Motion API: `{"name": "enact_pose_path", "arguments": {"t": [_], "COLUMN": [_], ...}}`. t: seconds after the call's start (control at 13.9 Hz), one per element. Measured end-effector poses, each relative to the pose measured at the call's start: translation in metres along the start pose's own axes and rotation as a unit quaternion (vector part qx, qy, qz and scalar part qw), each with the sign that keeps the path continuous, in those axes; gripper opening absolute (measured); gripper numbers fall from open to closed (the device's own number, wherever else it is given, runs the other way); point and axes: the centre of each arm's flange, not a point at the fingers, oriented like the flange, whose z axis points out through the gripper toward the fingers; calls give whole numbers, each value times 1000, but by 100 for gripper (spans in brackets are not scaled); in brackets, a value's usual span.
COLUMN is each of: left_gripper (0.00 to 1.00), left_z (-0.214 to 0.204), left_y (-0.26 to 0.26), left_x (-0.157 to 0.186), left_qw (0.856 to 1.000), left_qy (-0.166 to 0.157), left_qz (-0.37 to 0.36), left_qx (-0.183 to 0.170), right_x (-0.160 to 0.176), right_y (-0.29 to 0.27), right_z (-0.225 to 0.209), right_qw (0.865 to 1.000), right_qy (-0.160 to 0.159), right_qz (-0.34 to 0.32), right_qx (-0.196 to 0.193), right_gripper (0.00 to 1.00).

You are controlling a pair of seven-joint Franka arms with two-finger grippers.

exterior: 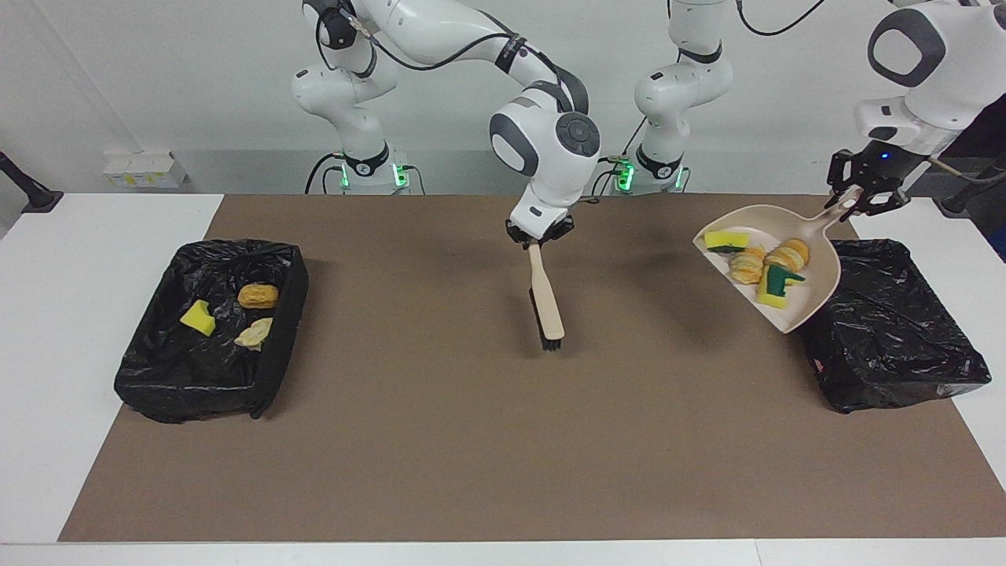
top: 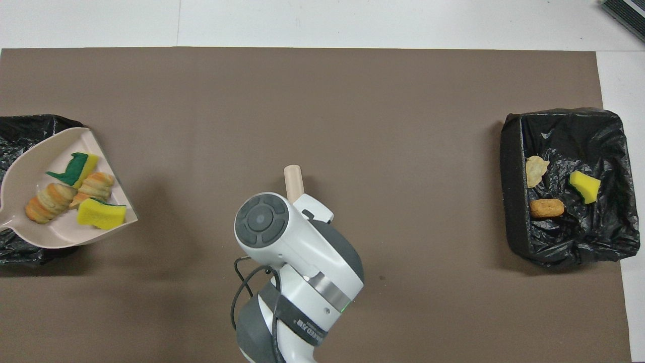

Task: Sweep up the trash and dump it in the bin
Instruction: 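Tip the dustpan over the bin with the left gripper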

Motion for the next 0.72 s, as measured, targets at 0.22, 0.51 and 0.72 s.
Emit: {"name": "enact_pose_path", "arguments": {"t": [0.22,0.51,0.72], "left_gripper": [32,32,32], "left_z": [-16,-31,-29], "left_y": [-22,-53,-88], "left_x": [-54,-89,-124], "left_qw": [999,995,990], "left_qy": [-15,-60,-108], "left_qz": [-43,-61,-75], "left_qx": [19,40,59], "right_x": [-50,-71,-67], "right_y": [6,8,9], "right_z": [30,45,49], "right_qw": [999,999,998], "right_qy": [-21,0,11], "right_qz": [24,26,48], "right_qx": [-2,26,41], "right_gripper": [26,26,26]}}
